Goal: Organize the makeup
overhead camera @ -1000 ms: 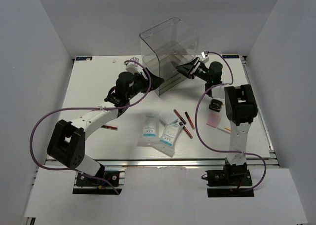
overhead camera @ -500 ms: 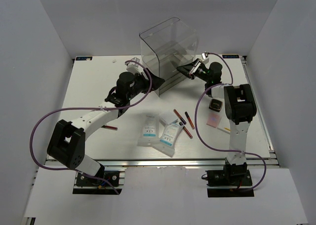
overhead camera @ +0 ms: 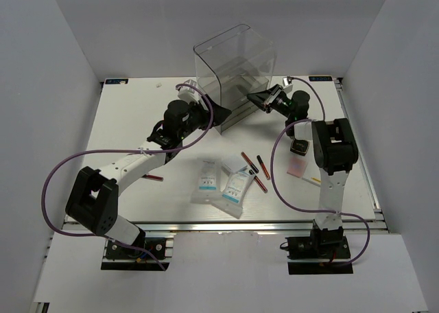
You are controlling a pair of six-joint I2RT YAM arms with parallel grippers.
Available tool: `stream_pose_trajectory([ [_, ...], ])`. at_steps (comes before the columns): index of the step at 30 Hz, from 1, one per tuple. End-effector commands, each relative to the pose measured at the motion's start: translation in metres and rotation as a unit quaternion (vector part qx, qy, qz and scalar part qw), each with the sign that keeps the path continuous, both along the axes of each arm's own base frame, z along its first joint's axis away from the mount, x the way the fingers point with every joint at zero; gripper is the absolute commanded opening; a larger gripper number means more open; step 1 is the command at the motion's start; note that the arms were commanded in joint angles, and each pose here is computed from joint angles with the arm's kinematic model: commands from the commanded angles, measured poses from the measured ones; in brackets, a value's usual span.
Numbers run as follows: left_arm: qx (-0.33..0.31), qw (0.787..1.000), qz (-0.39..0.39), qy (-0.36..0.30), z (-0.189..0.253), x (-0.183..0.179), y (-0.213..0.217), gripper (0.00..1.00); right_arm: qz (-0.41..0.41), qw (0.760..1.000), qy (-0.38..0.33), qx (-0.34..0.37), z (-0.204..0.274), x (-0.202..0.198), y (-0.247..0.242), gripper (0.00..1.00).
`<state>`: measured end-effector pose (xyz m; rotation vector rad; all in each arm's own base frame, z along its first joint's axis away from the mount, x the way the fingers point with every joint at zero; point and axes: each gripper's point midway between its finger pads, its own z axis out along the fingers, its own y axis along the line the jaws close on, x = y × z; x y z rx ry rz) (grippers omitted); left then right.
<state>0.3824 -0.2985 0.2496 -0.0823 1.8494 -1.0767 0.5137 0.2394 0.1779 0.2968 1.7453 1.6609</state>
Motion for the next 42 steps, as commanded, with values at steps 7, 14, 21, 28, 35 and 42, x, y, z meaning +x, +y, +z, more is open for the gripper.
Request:
stream_pose_trajectory([
  [7, -0.009, 0.999, 0.004, -0.039, 0.031, -0.002, 0.0, 0.72, -0.012, 0.997, -0.081, 0.013, 0.061, -0.018, -0.014, 0.0],
  [14, -0.002, 0.999, 0.006, -0.053, 0.034, 0.0, 0.0, 0.73, -0.013, 0.995, -0.094, 0.015, 0.082, -0.028, -0.021, 0.0],
  [21, 0.007, 0.998, 0.004, -0.068, 0.039, 0.01, -0.004, 0.8, -0.004, 0.994, -0.105, 0.016, 0.1, -0.046, -0.022, 0.0],
  [28, -0.016, 0.996, -0.007, -0.09, 0.057, 0.017, -0.015, 0.8, -0.001, 0.994, -0.112, 0.016, 0.113, -0.055, -0.023, 0.0],
  [35, -0.009, 0.996, -0.015, -0.083, 0.051, 0.024, -0.022, 0.8, 0.002, 0.992, -0.124, 0.016, 0.13, -0.062, -0.024, 0.0],
  [42, -0.003, 0.996, -0.022, -0.087, 0.052, 0.036, -0.032, 0.81, 0.003, 0.992, -0.127, 0.014, 0.137, -0.066, -0.024, 0.0],
])
